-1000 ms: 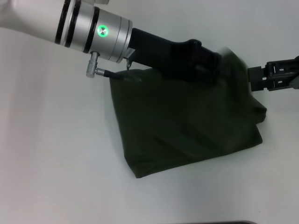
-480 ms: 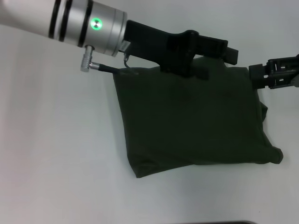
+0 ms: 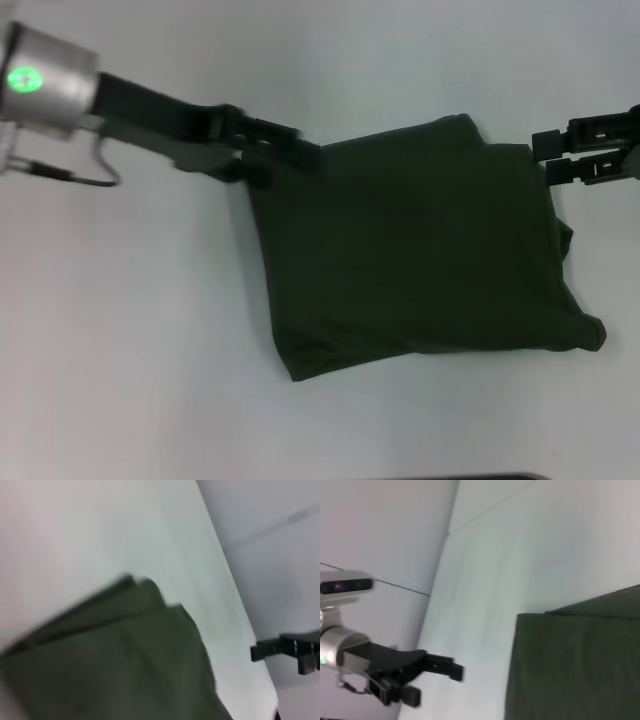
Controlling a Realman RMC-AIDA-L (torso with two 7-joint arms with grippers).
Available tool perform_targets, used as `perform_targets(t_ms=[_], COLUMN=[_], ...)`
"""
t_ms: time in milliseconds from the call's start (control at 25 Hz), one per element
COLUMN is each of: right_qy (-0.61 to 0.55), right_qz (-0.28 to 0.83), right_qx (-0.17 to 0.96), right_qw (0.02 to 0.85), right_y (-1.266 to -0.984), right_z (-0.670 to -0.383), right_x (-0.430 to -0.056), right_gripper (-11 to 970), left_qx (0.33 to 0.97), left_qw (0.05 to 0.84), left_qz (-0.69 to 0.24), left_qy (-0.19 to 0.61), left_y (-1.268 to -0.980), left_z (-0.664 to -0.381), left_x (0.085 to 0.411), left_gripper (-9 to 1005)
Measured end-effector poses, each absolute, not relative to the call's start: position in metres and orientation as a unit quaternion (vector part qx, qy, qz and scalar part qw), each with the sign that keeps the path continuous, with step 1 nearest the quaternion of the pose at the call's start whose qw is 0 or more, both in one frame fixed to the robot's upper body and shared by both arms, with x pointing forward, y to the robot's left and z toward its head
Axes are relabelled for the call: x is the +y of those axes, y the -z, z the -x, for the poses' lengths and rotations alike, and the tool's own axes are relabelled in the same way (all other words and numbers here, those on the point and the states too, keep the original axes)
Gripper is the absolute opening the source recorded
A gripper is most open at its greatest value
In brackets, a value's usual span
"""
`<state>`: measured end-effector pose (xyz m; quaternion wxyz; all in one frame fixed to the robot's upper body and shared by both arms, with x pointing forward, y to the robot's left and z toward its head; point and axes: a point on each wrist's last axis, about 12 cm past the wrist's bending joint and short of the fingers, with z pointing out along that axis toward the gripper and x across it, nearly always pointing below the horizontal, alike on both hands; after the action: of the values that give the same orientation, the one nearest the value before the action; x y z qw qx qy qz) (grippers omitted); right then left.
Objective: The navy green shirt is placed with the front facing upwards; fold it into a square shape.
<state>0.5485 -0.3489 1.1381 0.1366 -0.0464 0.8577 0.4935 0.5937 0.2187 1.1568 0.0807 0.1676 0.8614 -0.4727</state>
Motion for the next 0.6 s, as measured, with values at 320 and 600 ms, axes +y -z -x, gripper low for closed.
perform_targets(t_ms=[320,600], right_qy=[-0.408,-0.362], right_qz=[0.014,-0.016], right_qx=[0.898,0.916], right_qw=[0.161,0.173], right_y=[-1.145,-1.125], right_z=[-0.567,-0.576], right_x=[-0.364,-0.36], right_gripper=[851,851], left_qx=[0.848,0.815], left_qw=[0.129,0.169], left_qz=[-0.106,-0.087], left_qy=[0.503,0.548], left_y=[-1.161,-1.172], left_z=[-0.581,-0.576], left_x=[0.274,0.292], left_gripper=[948,948])
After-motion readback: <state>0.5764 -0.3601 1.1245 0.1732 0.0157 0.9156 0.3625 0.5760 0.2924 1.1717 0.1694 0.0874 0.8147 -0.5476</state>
